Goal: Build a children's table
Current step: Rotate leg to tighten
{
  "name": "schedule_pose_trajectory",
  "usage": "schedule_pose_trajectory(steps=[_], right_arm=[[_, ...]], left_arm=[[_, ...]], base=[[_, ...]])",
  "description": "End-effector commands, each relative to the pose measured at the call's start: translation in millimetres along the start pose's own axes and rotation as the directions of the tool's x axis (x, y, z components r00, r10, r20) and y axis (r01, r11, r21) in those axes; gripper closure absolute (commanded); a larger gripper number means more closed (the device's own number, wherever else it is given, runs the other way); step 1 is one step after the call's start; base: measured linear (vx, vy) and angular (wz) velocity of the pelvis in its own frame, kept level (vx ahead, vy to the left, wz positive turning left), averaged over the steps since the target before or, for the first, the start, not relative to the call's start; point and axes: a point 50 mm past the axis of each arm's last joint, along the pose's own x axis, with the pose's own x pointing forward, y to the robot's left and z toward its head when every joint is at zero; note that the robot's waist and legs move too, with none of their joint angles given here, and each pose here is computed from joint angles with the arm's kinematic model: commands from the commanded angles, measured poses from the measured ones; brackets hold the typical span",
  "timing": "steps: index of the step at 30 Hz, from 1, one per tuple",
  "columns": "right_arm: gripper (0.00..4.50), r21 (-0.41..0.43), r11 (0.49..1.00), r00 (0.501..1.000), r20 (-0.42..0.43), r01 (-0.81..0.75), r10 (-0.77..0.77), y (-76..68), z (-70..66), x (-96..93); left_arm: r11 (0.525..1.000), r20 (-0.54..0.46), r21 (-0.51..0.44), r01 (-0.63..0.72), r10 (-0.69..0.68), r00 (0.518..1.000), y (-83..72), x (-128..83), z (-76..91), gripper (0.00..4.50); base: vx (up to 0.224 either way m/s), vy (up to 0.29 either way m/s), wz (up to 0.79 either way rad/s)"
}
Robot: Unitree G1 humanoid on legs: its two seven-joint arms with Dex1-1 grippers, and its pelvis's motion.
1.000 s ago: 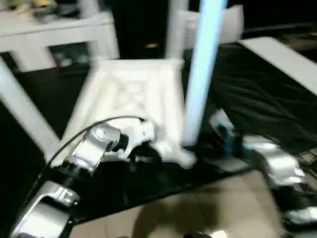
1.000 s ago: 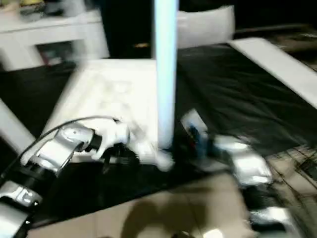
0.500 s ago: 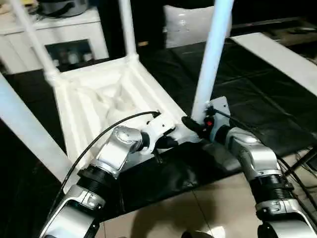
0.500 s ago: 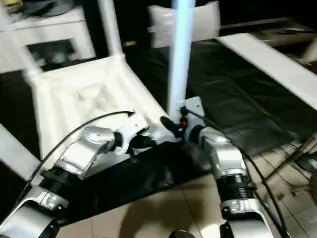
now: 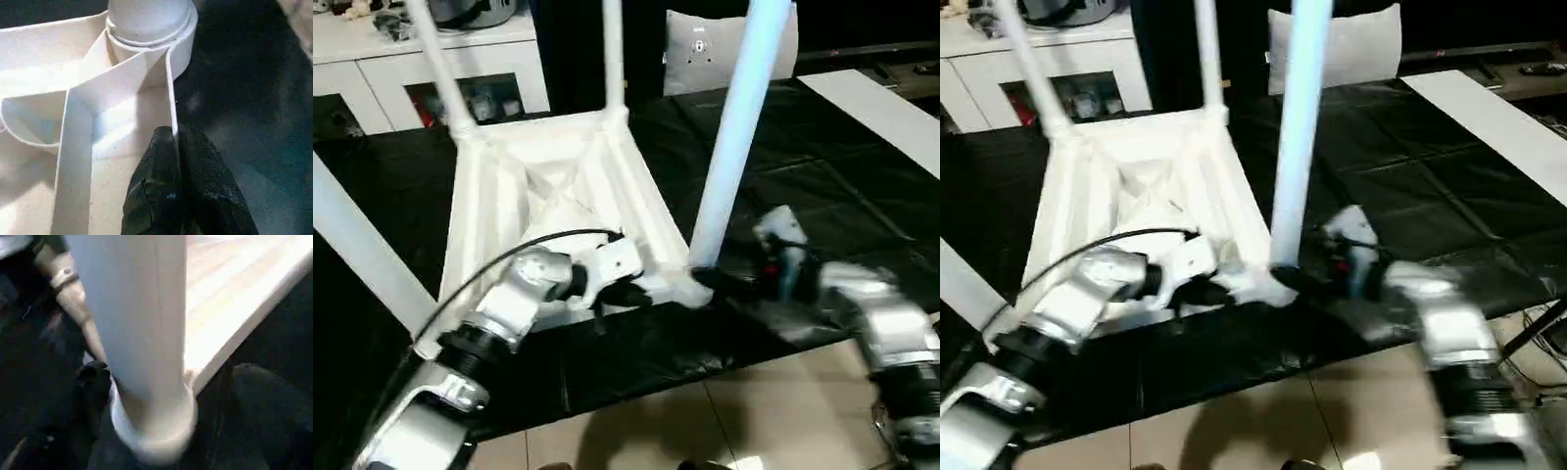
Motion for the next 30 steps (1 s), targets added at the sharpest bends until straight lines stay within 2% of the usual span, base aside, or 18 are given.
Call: schedule_pose_trajectory(steps=[1, 4, 6, 9, 11, 14, 15, 19, 21, 24, 25, 30], right_arm=[[0.21, -0.048, 0.992, 0.993, -0.024, -0.113, 0.112, 7.2, 1.2, -0.8], [0.21, -0.044, 0.980, 0.981, -0.031, -0.192, 0.191, 10.4, 2.1, -3.5], [0.49, -0.039, 0.967, 0.968, -0.033, -0.251, 0.250, 12.8, 3.0, -3.9], [0.59, -0.031, 0.958, 0.958, -0.033, -0.286, 0.285, 14.5, 3.0, -4.0], [0.94, -0.028, 0.940, 0.940, -0.036, -0.340, 0.339, 17.9, 3.1, -3.7], [0.99, -0.025, 0.911, 0.911, -0.049, -0.412, 0.410, 23.7, 1.4, -2.3], [1.20, -0.022, 0.903, 0.903, -0.054, -0.428, 0.427, 25.1, 0.7, -1.8], [1.52, -0.023, 0.896, 0.895, -0.057, -0.444, 0.443, 26.4, 0.1, 1.1], [1.82, -0.031, 0.892, 0.892, -0.052, -0.450, 0.448, 26.4, 1.2, 5.7], [1.96, -0.034, 0.890, 0.890, -0.048, -0.454, 0.453, 26.7, 2.1, 9.2], [2.19, -0.032, 0.885, 0.886, -0.042, -0.464, 0.462, 27.5, 2.9, 11.9], [2.50, -0.019, 0.873, 0.873, -0.032, -0.487, 0.487, 29.6, 2.9, 13.3]], left_arm=[[0.984, -0.044, 0.088, 0.156, -0.153, 0.987, -10.5, 4, -0.4, 4.50], [0.966, -0.054, 0.114, 0.230, -0.225, 0.973, -15.4, 2, -1.0, 4.50], [0.947, -0.079, 0.136, 0.291, -0.282, 0.956, -18.9, -1, -2.0, 4.50], [0.939, -0.095, 0.148, 0.311, -0.300, 0.949, -19.5, -3, -2.9, 4.50], [0.927, -0.107, 0.162, 0.339, -0.325, 0.940, -20.4, -4, -2.9, 4.50], [0.913, -0.110, 0.180, 0.366, -0.351, 0.930, -21.4, -5, -1.6, 4.50], [0.912, -0.109, 0.183, 0.368, -0.353, 0.929, -21.6, -5, -1.1, 4.50], [0.909, -0.100, 0.189, 0.371, -0.358, 0.928, -21.9, -4, 0.9, 4.50], [0.908, -0.098, 0.192, 0.373, -0.360, 0.928, -21.7, -3, 1.4, 4.50], [0.907, -0.098, 0.193, 0.374, -0.361, 0.927, -21.4, -3, 1.5, 4.50], [0.907, -0.097, 0.194, 0.373, -0.360, 0.928, -20.9, -3, 1.7, 4.50], [0.909, -0.097, 0.189, 0.370, -0.358, 0.929, -20.5, -4, 0.9, 4.50]], base=[[0.000, 0.000, 0.00], [0.000, 0.000, 0.00], [0.000, 0.000, 0.00], [0.000, 0.000, 0.00], [0.000, 0.000, 0.00], [0.000, 0.000, 0.00], [0.000, 0.000, 0.00], [0.000, 0.000, 0.00], [0.000, 0.000, 0.00], [0.000, 0.000, 0.00], [0.000, 0.000, 0.00], [0.000, 0.000, 0.00]])
